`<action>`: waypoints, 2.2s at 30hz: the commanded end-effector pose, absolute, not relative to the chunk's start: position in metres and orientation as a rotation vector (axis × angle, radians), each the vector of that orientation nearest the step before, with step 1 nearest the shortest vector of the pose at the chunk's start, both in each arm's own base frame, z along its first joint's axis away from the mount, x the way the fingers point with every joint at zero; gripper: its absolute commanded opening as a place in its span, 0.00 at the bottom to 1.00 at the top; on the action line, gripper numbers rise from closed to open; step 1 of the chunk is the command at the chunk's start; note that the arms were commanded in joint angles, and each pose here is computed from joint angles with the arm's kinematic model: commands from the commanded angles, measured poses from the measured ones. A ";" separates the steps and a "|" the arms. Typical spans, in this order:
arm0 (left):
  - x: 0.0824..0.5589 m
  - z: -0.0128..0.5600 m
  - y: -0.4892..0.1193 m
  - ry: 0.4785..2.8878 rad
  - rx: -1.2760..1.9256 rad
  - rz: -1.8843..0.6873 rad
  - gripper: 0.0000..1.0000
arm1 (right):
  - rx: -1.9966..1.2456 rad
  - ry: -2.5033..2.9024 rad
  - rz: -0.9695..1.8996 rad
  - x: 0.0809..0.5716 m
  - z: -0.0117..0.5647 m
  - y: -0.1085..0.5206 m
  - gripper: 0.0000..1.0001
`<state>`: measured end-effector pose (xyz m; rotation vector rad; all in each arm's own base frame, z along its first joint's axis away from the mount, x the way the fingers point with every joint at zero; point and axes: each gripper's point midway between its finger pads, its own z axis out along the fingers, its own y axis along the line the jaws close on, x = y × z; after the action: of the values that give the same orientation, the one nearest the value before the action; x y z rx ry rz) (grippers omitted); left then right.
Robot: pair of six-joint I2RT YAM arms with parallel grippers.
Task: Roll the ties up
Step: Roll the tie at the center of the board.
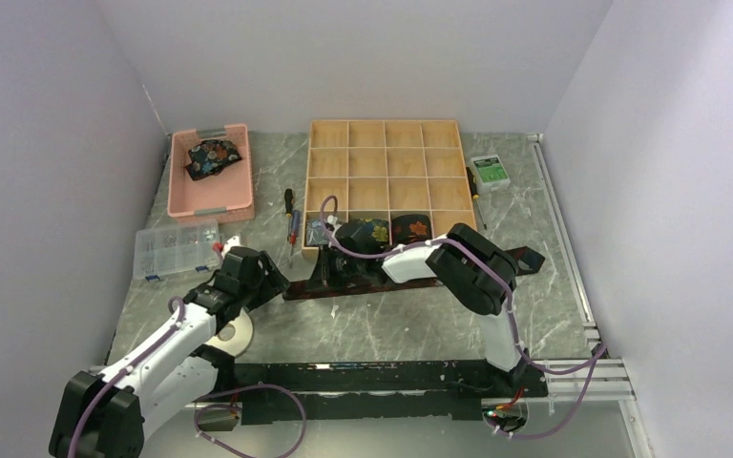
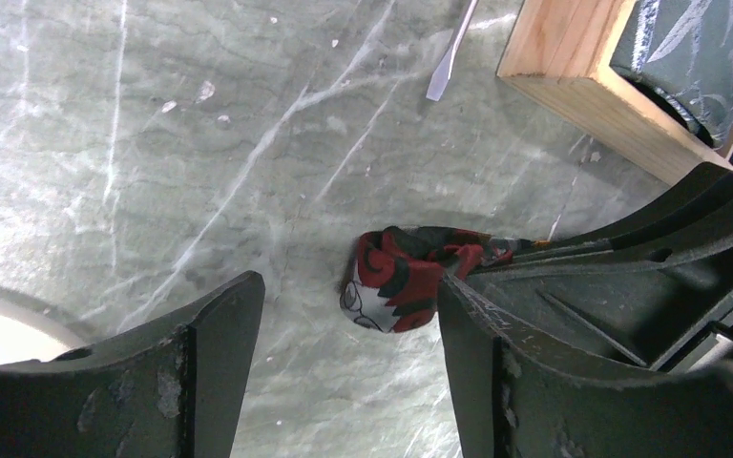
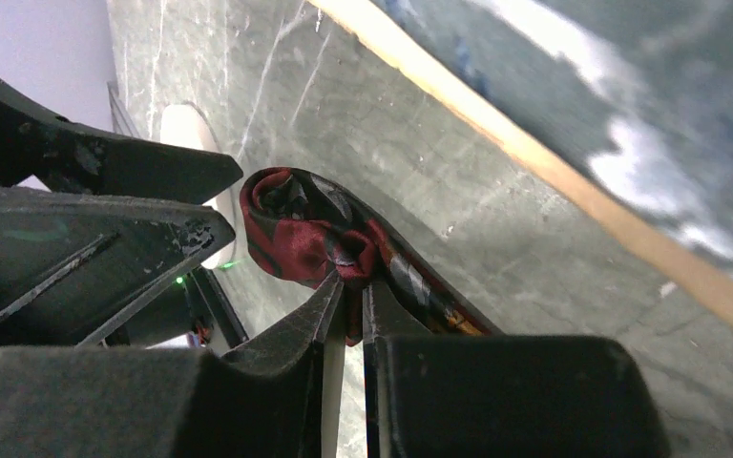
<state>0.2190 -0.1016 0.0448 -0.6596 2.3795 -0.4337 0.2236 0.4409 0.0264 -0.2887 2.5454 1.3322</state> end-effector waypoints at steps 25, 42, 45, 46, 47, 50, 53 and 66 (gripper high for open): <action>0.224 0.035 -0.130 2.344 -0.508 -0.700 0.69 | -0.218 2.502 1.318 0.238 0.022 0.403 0.14; 0.230 0.031 -0.131 2.333 -0.521 -0.723 0.64 | -0.335 2.438 1.296 0.243 0.051 0.423 0.21; 0.228 0.032 -0.129 2.325 -0.531 -0.719 0.64 | -0.368 2.427 1.290 0.245 0.055 0.428 0.24; 0.228 0.033 -0.128 2.318 -0.533 -0.719 0.64 | -0.377 2.425 1.287 0.244 0.057 0.430 0.24; 0.227 0.033 -0.128 2.319 -0.537 -0.716 0.64 | -0.384 2.421 1.288 0.244 0.058 0.432 0.24; 0.224 0.032 -0.125 2.319 -0.551 -0.702 0.64 | -0.389 2.421 1.291 0.243 0.059 0.435 0.26; 0.224 0.032 -0.124 2.317 -0.556 -0.697 0.64 | -0.390 2.424 1.274 0.244 0.058 0.435 0.30; 0.224 0.032 -0.123 2.318 -0.560 -0.692 0.63 | -0.326 2.425 1.248 0.245 0.069 0.428 0.52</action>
<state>0.2252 -0.1265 0.0341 -0.5476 2.3179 -0.7095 0.2371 0.4217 0.0402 -0.3436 2.5051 1.2144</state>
